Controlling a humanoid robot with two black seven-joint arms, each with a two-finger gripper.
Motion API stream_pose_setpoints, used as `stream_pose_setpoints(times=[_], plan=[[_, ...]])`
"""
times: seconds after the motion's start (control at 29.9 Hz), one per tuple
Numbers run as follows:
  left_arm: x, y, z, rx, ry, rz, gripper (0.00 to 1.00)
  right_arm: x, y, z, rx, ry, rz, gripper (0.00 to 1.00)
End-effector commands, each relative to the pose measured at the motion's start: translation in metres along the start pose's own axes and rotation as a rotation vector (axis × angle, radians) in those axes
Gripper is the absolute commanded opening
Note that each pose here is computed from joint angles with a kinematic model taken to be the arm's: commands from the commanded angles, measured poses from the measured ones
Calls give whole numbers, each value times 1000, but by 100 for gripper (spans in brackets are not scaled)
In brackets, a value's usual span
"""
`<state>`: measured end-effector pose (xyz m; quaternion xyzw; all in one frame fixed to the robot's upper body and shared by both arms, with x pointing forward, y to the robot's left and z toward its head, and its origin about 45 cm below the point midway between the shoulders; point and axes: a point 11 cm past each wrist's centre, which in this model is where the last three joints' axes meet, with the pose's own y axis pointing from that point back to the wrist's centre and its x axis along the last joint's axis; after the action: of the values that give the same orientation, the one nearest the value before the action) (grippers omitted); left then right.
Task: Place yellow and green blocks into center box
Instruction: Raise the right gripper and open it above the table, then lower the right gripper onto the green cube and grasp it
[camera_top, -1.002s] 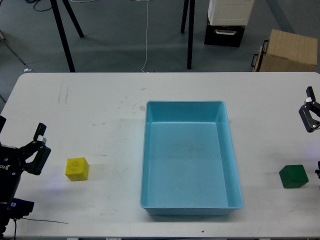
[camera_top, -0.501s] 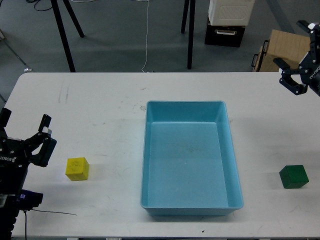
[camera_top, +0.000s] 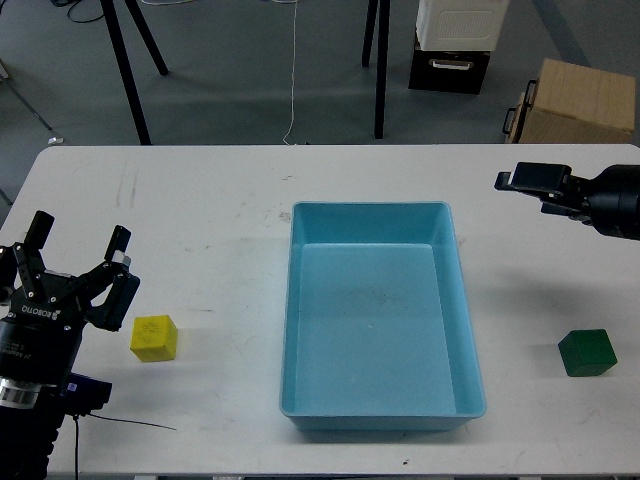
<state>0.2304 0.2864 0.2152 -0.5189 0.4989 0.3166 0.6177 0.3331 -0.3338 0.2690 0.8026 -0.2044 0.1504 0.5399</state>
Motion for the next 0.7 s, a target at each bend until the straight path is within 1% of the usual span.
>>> stream_pose_setpoints(times=[0.0, 0.17, 0.4, 0.5, 0.67], plan=[[1, 1, 0, 0, 1, 4, 100, -23, 0, 24, -129, 85, -138, 100], [1, 2, -1, 2, 3, 6, 100, -40, -1, 46, -198, 121, -195, 100], [6, 3, 0, -5, 6, 18, 100, -51, -3, 62, -269, 145, -226, 100], [8, 4, 1, -7, 7, 24, 100, -57, -5, 65, -274, 140, -242, 100], [8, 4, 1, -6, 8, 24, 100, -65, -16, 56, -257, 162, -276, 100]])
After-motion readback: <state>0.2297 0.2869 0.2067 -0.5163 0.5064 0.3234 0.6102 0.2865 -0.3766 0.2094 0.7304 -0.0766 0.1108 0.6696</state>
